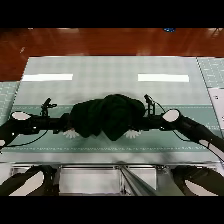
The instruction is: Fold the shirts.
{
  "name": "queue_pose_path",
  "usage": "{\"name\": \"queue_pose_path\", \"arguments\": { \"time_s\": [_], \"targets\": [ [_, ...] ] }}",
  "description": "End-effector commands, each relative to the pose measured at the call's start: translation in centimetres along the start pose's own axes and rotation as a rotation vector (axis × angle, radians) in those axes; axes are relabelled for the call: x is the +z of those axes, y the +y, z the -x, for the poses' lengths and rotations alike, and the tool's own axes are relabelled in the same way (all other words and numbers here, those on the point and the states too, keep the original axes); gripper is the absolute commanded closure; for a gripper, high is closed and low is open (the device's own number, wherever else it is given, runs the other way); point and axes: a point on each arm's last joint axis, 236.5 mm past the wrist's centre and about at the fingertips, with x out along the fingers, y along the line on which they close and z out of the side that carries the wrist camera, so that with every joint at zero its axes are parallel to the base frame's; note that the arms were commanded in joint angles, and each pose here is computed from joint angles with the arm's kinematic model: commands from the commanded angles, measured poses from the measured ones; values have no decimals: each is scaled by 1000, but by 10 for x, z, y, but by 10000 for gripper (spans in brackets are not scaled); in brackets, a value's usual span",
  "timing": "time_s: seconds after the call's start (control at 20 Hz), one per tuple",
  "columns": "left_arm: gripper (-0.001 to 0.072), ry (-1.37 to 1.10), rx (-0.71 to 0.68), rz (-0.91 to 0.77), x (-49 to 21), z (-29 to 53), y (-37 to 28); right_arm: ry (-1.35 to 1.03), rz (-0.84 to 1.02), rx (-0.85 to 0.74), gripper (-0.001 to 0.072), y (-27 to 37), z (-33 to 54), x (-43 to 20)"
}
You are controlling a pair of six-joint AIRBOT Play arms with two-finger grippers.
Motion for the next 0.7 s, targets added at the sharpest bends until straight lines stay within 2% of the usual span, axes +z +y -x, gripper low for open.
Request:
{"name": "queue_pose_path", "arguments": {
  "time_s": [0.0,0.2,0.3,0.5,0.65],
  "targets": [
    [684,-88,-69,-76,34,30,-40,-82,180,103,692,67,42,35],
    [685,-422,-310,-301,106,161,-179,-469,413,43,693,141,214,147],
    [684,-577,-347,-497,108,239,-246,-637,509,-5,693,176,308,169],
    [685,-850,-367,-800,62,364,-345,-895,722,-47,693,252,450,138],
    [685,-1042,-344,-995,4,432,-394,-983,861,-102,693,286,500,83]
  ]
}}
